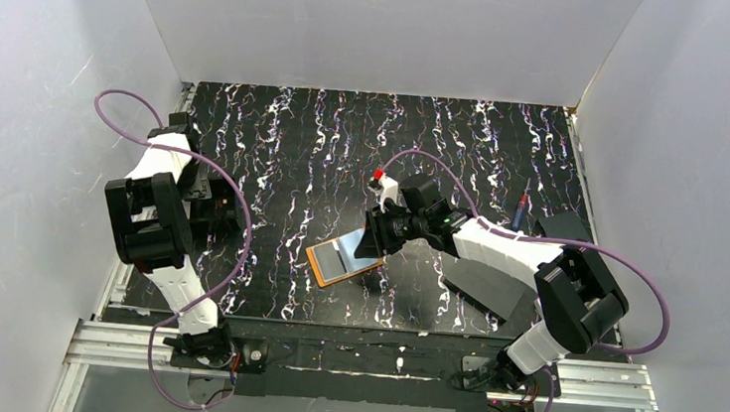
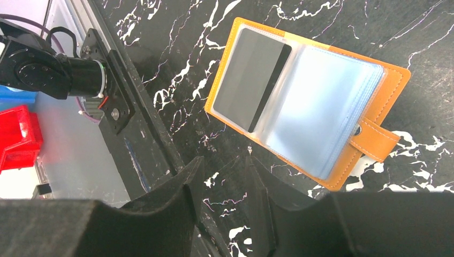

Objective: Put the credit cards into the card holder
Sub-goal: Pick up the credit card from the storage box.

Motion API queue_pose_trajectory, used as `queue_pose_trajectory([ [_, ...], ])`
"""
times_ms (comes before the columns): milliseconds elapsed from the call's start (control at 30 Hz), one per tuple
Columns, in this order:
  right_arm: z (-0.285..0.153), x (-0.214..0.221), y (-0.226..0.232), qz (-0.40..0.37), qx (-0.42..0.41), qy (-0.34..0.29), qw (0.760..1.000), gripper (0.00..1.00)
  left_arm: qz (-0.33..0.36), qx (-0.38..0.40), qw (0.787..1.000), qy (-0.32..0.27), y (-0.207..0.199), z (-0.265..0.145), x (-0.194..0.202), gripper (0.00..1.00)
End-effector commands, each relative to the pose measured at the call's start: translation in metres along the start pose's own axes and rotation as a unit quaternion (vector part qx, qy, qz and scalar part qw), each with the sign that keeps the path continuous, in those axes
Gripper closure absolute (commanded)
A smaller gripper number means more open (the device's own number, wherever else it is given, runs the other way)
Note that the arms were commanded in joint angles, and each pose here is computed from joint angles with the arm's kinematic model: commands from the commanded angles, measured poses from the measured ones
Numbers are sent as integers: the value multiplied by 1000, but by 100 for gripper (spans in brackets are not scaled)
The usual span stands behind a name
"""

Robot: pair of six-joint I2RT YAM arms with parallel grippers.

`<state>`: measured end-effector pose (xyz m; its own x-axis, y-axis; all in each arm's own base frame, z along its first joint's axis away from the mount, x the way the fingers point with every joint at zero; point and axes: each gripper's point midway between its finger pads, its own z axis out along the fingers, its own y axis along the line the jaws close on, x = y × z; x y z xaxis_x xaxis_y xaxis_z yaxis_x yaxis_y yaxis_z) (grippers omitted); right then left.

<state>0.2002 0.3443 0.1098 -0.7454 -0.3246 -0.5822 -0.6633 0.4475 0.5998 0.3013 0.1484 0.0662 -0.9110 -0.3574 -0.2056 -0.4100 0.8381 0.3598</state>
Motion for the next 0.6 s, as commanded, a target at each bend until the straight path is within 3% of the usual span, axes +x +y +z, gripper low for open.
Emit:
queue_pose_trajectory([
  [0, -7, -14, 7, -23, -5, -26, 999, 57, -7, -27, 1000, -4, 14, -4, 2, 39],
  [567, -8, -13, 8, -24, -8, -26, 999, 57, -10, -46, 999, -18, 27, -19, -6, 47],
])
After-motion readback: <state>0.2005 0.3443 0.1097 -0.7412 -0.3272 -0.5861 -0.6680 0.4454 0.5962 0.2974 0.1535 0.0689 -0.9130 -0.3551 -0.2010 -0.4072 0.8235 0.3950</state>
